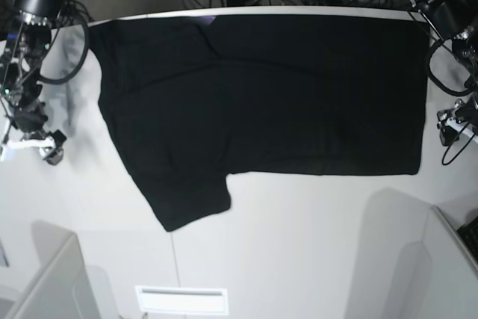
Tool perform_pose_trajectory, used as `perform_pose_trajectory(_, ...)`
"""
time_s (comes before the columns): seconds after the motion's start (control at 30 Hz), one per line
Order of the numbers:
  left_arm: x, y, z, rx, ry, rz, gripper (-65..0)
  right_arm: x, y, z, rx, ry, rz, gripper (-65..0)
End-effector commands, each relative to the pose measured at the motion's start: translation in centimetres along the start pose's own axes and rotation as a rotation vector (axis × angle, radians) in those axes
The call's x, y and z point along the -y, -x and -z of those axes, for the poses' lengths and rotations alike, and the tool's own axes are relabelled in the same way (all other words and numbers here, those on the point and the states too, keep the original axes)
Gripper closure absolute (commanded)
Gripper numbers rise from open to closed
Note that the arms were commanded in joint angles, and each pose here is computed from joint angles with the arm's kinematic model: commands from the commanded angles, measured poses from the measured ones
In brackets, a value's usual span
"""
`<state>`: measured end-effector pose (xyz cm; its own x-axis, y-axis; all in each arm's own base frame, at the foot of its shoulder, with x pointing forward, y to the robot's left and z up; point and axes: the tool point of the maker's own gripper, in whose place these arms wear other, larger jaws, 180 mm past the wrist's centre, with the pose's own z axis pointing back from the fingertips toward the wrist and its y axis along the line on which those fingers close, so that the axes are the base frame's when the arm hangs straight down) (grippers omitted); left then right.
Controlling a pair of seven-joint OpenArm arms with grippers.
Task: Fold the T-shirt properly
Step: 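Move both grippers to the hem corners and grasp them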
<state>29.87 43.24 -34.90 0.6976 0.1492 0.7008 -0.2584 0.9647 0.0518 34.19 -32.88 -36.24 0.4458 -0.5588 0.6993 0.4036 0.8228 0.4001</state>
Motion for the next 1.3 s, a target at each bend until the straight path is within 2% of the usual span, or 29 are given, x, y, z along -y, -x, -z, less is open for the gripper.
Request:
perform_pose_trajectory(0.0, -0.2, -2.8, -0.2, 0.061, -0.001, 0.02, -53.3, -1.4, -2.7, 0.4, 0.057, -0.044, -0.02, -39.9)
perform_pose_trajectory(0.17, 3.1, -4.6, 2.1, 0.043, 0.078, 0.049, -53.3, -5.4, -3.7, 3.8, 0.012, -0.161, -0.069, -40.1)
perform_pose_trajectory(0.4, 6.7, -6.1, 3.0, 0.039, 0.136, 0.145, -53.3, -10.1, -3.1, 7.2, -0.157, -0.307, -0.14, -40.4)
perform_pose_trajectory(0.6, 7.1, -6.0, 3.1, 0.031, 0.148, 0.166, -53.3, -13.5, -0.1, 8.7, -0.322, -0.448, -0.242, -40.4)
perform_pose_trajectory(0.77, 6.5, -5.2, 2.9, 0.014, 0.15, 0.197, -53.3, -14.6, 3.0, 9.6, -0.413, -0.464, -0.315, -40.4)
perform_pose_trajectory(1.0, 4.7, -3.3, 2.4, -0.028, 0.121, 0.217, -53.3, -14.5, 5.4, 9.9, -0.454, -0.458, -0.307, -40.4)
perform_pose_trajectory(1.27, 4.1, -1.9, 2.3, -0.058, 0.112, 0.227, -53.3, -16.1, 8.1, 9.7, -0.496, -0.491, -0.303, -39.8)
